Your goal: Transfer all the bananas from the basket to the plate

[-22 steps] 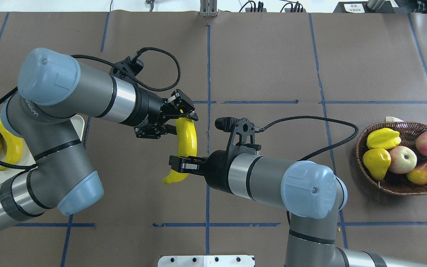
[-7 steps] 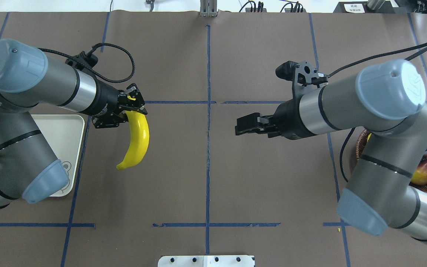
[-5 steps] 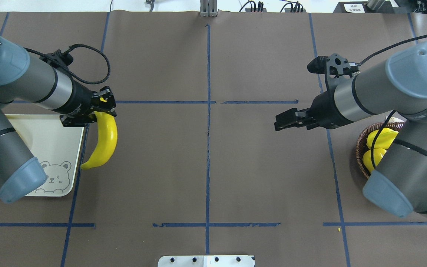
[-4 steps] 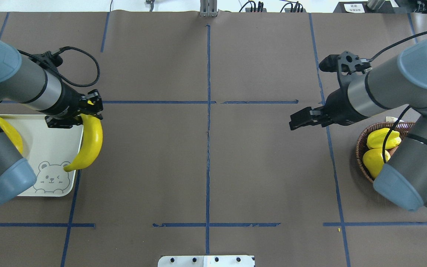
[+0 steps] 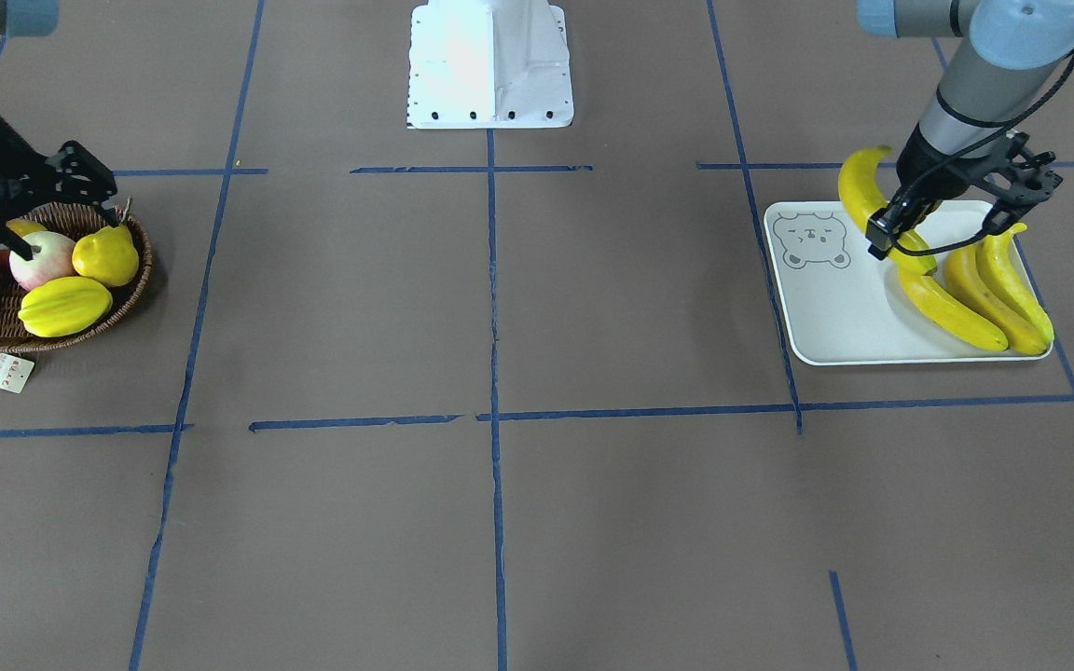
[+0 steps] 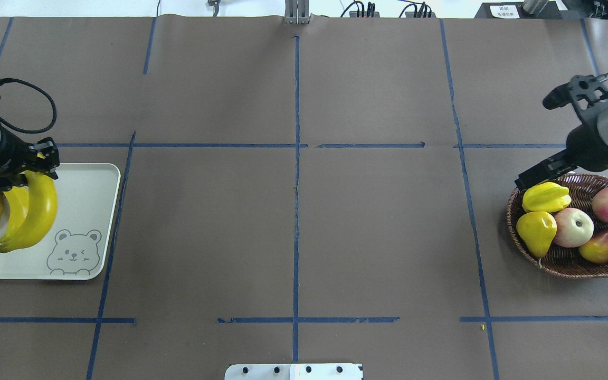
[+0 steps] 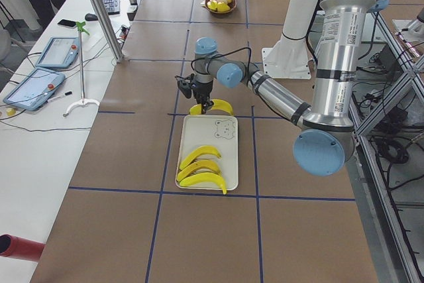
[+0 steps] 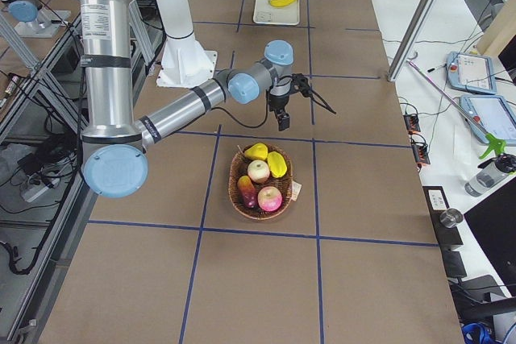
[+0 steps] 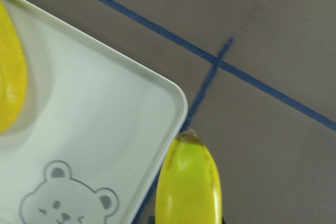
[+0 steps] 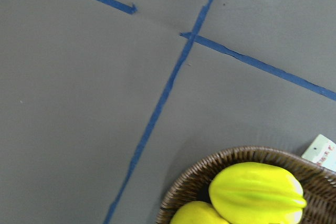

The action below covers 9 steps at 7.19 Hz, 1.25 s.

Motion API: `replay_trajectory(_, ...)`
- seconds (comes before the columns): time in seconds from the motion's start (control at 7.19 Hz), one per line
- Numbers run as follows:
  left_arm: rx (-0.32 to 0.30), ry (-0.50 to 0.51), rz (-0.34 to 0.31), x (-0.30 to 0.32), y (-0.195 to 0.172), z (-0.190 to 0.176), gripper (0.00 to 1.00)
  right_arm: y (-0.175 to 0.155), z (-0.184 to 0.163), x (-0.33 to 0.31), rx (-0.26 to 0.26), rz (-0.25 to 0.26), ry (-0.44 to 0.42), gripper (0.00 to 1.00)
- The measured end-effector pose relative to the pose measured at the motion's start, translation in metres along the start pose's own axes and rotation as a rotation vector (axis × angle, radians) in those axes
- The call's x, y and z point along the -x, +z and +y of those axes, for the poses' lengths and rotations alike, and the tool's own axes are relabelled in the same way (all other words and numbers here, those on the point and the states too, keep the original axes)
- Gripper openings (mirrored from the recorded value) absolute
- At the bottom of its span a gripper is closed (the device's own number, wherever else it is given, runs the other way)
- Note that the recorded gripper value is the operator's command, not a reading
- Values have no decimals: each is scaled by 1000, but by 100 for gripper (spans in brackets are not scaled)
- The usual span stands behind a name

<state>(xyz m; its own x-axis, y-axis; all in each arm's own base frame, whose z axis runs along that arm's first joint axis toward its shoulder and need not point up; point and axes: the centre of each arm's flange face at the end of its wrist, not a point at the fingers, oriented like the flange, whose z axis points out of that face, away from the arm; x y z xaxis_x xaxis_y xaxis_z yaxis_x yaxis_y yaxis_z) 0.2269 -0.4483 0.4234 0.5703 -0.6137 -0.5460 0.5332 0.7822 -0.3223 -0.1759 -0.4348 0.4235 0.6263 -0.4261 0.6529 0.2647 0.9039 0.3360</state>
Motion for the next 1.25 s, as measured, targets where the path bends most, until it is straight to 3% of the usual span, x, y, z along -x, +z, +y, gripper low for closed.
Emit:
replay_trajectory(0.28, -16, -190, 50, 13, 32, -29, 0, -6, 19, -35, 12, -1, -32, 100)
replay_trajectory(0.56, -35, -254, 86, 25, 73, -52, 5, -5, 22, -43, 18, 0, -33, 100)
replay_trajectory(0.83, -78, -305, 82, 37, 97, -67, 14, -5, 23, -44, 18, 0, -33, 100)
replay_trajectory(0.97, -98, -326, 89, 42, 109, -74, 48, -5, 23, -44, 18, -1, -34, 100)
replay_trajectory(1.11, -107, -330, 94, 47, 119, -79, 99, -5, 23, -44, 17, -1, -34, 100)
replay_trajectory(1.25, -111, -319, 100, 50, 124, -81, 100, -6, 23, -44, 17, -1, -34, 100)
